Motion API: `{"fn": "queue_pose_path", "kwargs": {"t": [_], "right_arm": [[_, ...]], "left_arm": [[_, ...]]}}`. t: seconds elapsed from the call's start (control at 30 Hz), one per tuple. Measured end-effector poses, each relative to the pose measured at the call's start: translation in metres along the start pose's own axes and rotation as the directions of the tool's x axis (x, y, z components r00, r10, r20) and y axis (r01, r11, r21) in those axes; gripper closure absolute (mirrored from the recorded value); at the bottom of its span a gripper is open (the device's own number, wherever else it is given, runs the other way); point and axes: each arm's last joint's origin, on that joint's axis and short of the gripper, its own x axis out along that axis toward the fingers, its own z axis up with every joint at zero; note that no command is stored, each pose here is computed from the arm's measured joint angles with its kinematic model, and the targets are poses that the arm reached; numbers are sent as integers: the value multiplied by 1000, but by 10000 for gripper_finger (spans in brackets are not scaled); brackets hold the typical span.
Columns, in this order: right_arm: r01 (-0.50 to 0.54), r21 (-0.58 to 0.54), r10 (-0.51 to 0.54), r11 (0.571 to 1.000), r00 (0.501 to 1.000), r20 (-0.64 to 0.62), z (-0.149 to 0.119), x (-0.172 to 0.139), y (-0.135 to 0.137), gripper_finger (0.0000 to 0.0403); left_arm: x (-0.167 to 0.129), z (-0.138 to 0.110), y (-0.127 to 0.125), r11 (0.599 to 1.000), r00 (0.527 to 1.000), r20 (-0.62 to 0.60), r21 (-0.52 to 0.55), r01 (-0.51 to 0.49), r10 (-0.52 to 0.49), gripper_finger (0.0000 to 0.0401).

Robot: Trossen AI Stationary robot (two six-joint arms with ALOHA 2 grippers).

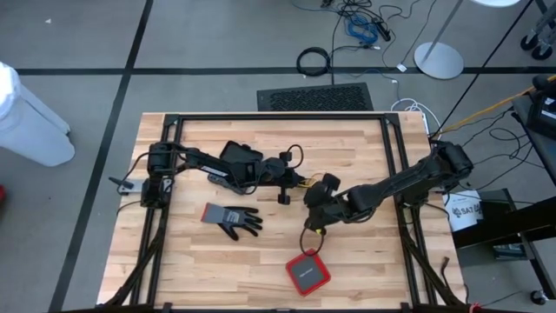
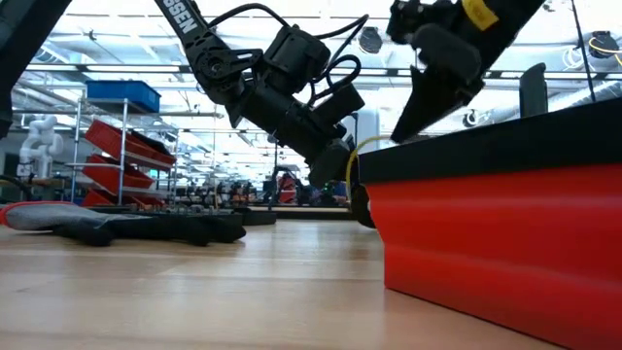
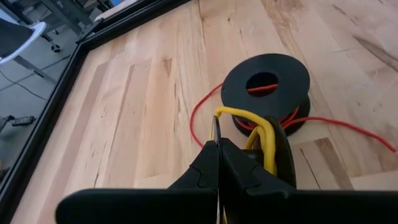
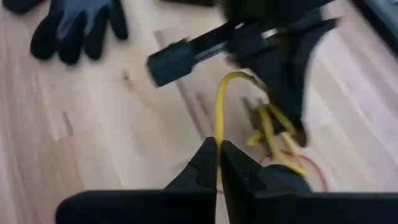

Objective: Coil cords
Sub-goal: Coil the yellow wire onto the spool

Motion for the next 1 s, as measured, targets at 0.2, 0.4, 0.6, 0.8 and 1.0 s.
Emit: {"fn": "queue_pose_path", "kwargs": {"t": [0.2, 0.4, 0.6, 0.8, 1.0], "right_arm": [[58, 11, -57, 998, 998, -34, -3, -18, -14, 403], [136, 6, -135, 991, 984, -117, -18, -33, -21, 403], [218, 0, -214, 976, 958, -192, -35, -45, -24, 403], [287, 15, -280, 958, 943, -177, -45, -56, -24, 403], [363, 58, -349, 930, 922, -166, -55, -72, -29, 403]], "left_arm": [[0, 0, 0, 1000, 1000, -3, 2, -4, 4, 401], [0, 2, 1, 1000, 1000, 15, 6, -18, 18, 401], [-1, 5, 2, 1000, 999, 30, 4, -24, 24, 401], [-3, 7, -1, 1000, 999, 34, 8, -18, 18, 401], [-3, 6, -1, 1000, 1000, 22, 10, -12, 11, 401]]}}
